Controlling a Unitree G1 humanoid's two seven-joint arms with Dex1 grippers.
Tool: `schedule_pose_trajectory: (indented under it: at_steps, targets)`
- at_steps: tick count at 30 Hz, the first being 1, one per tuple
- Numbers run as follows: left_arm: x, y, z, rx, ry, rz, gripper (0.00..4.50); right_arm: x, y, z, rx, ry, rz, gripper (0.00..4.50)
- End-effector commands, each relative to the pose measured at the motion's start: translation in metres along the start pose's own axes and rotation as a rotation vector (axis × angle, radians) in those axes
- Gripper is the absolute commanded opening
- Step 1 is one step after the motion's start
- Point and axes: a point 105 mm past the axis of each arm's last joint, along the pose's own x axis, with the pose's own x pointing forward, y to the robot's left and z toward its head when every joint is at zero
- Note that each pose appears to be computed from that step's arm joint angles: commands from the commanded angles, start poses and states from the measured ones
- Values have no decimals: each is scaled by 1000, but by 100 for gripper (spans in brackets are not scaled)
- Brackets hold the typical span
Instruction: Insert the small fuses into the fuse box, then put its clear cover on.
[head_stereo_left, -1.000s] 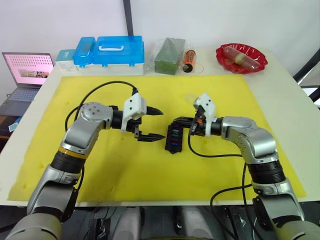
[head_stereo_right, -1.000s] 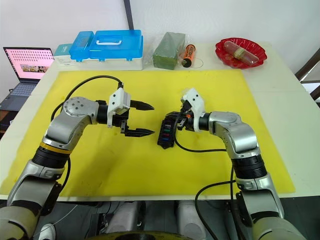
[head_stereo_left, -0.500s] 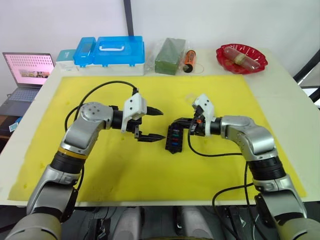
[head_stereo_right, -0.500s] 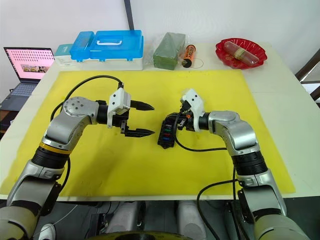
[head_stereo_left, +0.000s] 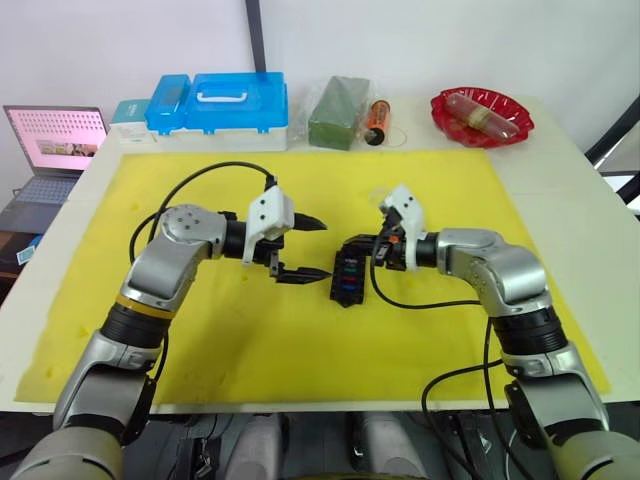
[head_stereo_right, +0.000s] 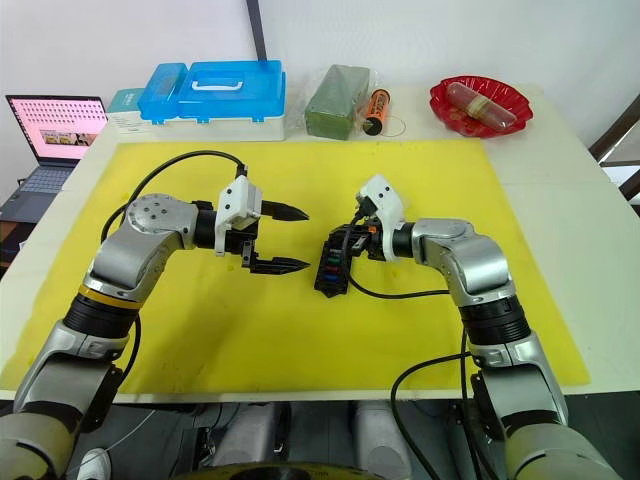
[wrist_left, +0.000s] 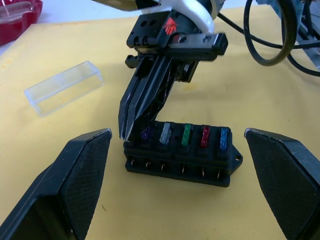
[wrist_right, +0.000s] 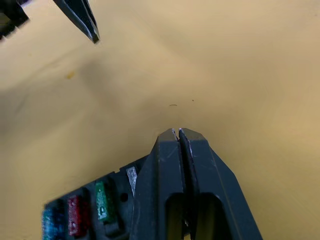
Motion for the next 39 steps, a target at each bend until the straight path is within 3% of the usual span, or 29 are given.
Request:
schedule_pose_trajectory:
  at_steps: [1,6,8,10,13,20,24,28,31,36,39]
  targets:
    - [-11,3,15,27,-35,28,450,-16,21,41,-80,-96,55,6]
    - [-29,2,23,-12,-34,53,450,-40,33,59,-212,-90,59,6]
    - [-31,1,22,-29,-21,62,450,-49,29,56,-238,-67,38,6]
    - [-50,1,12,-72,53,110,450,-69,14,44,-341,26,-55,6]
    - [-79,-8,2,-105,128,150,450,-106,-2,26,-412,143,-134,64]
    - [-104,-14,-6,-145,185,215,450,-153,-21,14,-381,205,-222,310]
    - [-100,-14,-4,-160,179,231,450,-172,-39,12,-339,183,-285,446]
    - [-91,-12,-3,-147,151,236,450,-161,-49,22,-332,138,-307,446]
    - [-83,-11,-4,-138,138,240,450,-137,-59,34,-287,67,-295,446]
    - [-71,-16,-8,-119,124,229,450,-94,-79,37,-275,62,-280,446]
    - [-62,-21,-13,-125,110,233,450,-55,-89,43,-232,45,-251,446]
